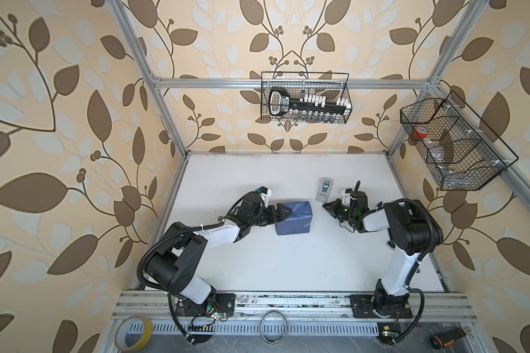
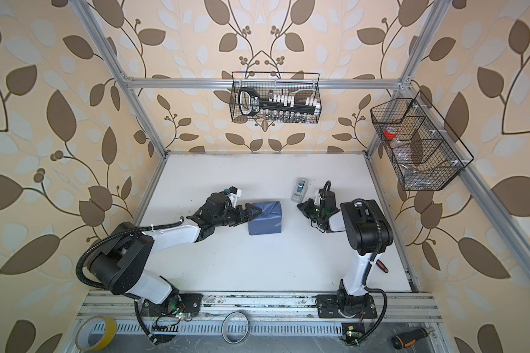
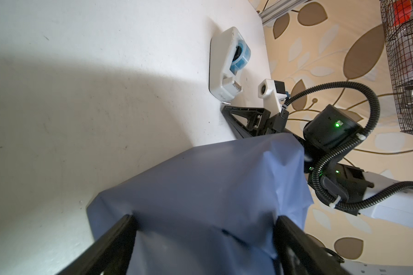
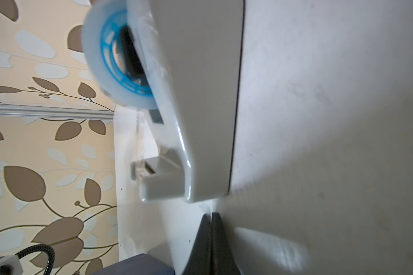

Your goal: Wrap the gift box in paper

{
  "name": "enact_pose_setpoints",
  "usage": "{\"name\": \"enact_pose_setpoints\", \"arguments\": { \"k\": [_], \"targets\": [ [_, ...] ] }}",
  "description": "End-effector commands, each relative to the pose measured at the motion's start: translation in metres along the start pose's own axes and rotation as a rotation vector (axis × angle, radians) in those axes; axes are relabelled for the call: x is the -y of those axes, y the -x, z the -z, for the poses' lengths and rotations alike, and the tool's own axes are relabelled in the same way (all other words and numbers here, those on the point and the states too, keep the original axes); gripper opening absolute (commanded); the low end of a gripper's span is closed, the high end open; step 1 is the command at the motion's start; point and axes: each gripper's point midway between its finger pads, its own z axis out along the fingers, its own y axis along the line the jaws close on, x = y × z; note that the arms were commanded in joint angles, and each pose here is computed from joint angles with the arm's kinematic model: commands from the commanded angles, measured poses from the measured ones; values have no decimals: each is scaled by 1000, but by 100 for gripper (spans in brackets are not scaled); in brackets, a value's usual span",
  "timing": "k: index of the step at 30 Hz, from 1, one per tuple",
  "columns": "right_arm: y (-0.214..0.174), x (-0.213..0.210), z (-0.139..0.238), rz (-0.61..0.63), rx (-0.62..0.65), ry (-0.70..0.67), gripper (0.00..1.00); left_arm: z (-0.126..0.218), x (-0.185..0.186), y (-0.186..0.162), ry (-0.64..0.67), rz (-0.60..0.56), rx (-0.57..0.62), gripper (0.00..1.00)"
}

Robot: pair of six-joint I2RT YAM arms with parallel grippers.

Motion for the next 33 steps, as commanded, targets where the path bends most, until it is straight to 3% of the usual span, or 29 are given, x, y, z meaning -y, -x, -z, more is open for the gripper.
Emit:
{"name": "enact_pose_setpoints", "arguments": {
  "k": [1,5,8,13,18,25,33],
  "targets": [
    [-9,15,6,13,-30,-85,0,-3,-49,-38,165,80,-119,91],
    [0,-19,33,93,16,-12,0,-3,-48,-37,162,79,-120,91],
    [-3,-55,58,223,31,32,0,-3,-49,-38,167,76,-122,91],
    [-27,-125,96,451,23,167,0,-4,-51,-39,169,79,-126,91],
    [-68,-178,111,593,-82,299,0,-4,-51,-39,169,77,-125,91],
    [-115,-208,106,681,-244,388,0,-3,-51,-38,171,78,-123,91],
    [-131,-198,88,738,-372,328,0,-3,-51,-38,169,77,-123,91]
  ]
}}
